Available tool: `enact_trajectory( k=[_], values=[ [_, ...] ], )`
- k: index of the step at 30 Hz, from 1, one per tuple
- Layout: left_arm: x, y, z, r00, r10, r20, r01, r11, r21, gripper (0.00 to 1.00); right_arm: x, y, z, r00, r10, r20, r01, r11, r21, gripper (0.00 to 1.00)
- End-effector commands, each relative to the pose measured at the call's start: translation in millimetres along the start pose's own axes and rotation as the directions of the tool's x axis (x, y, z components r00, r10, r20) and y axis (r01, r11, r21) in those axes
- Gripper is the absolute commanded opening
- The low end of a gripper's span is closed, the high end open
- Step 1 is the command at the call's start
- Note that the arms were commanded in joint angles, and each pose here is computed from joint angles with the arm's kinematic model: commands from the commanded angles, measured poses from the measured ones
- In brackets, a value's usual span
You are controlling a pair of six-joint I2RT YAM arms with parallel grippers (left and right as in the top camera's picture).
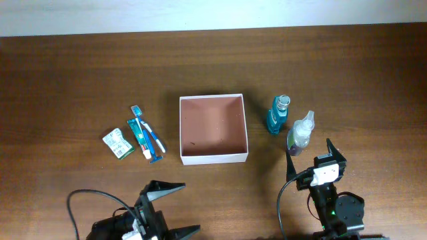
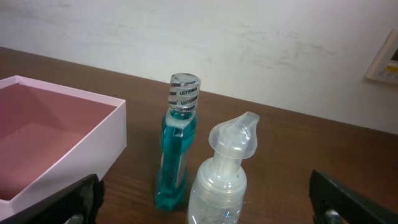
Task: Pack container
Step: 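Move the left gripper over the green toothpaste tube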
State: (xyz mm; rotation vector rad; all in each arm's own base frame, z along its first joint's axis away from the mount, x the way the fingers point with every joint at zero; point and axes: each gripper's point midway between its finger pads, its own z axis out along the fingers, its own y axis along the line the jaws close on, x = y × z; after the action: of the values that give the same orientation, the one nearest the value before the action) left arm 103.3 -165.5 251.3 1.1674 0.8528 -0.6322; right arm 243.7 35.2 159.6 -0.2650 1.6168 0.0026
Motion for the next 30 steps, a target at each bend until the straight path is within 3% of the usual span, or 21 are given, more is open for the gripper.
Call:
enact_trajectory(
  k=[1,5,9,16,20,22,27,29,30],
  values=[
    [-18.9,15.4,-1.2,1.0,0.016,-0.023,-0.016,0.999,-0.039,1.0,2.0,0.7,0.0,1.0,-0.003,-0.004,0.003,1.0,0.001,0.98],
    [-30.5,45.9,-3.3,0.996,-0.056,-0.076,0.044,0.989,-0.144,1.0,2.0,0.7,0.0,1.0,-0.003,-0.004,0.003,1.0,0.001,0.98],
    [-20.7,102.9,-16.6,0.953,-0.273,-0.131,0.198,0.89,-0.411,1.0,2.0,0.7,0.0,1.0,-0.003,-0.004,0.003,1.0,0.001,0.98],
    [4.8,161.3,-39.7,0.889,-0.398,-0.225,0.194,0.774,-0.603,0.99,2.0,0.7,0.0,1.0,-0.003,-0.004,0.003,1.0,0.001,0.98],
    [28.1,166.7,-46.5,0.844,-0.484,-0.231,0.242,0.728,-0.641,1.0,2.0,0.7,0.0,1.0,-0.003,-0.004,0.003,1.0,0.001,0.98],
    [49.3,171.3,-58.0,0.796,-0.558,-0.237,0.255,0.663,-0.704,0.99,2.0,0.7,0.0,1.0,-0.003,-0.004,0.003,1.0,0.001,0.98],
    [59.8,173.3,-65.5,0.769,-0.592,-0.241,0.249,0.625,-0.74,1.0,2.0,0.7,0.0,1.0,-0.003,-0.004,0.003,1.0,0.001,0.98],
    [68.9,177.0,-78.1,0.743,-0.625,-0.239,0.22,0.565,-0.795,0.99,2.0,0.7,0.0,1.0,-0.003,-0.004,0.003,1.0,0.001,0.98],
    [75.5,179.4,-88.5,0.719,-0.661,-0.216,0.208,0.501,-0.84,1.0,2.0,0.7,0.0,1.0,-0.003,-0.004,0.003,1.0,0.001,0.98]
  ],
)
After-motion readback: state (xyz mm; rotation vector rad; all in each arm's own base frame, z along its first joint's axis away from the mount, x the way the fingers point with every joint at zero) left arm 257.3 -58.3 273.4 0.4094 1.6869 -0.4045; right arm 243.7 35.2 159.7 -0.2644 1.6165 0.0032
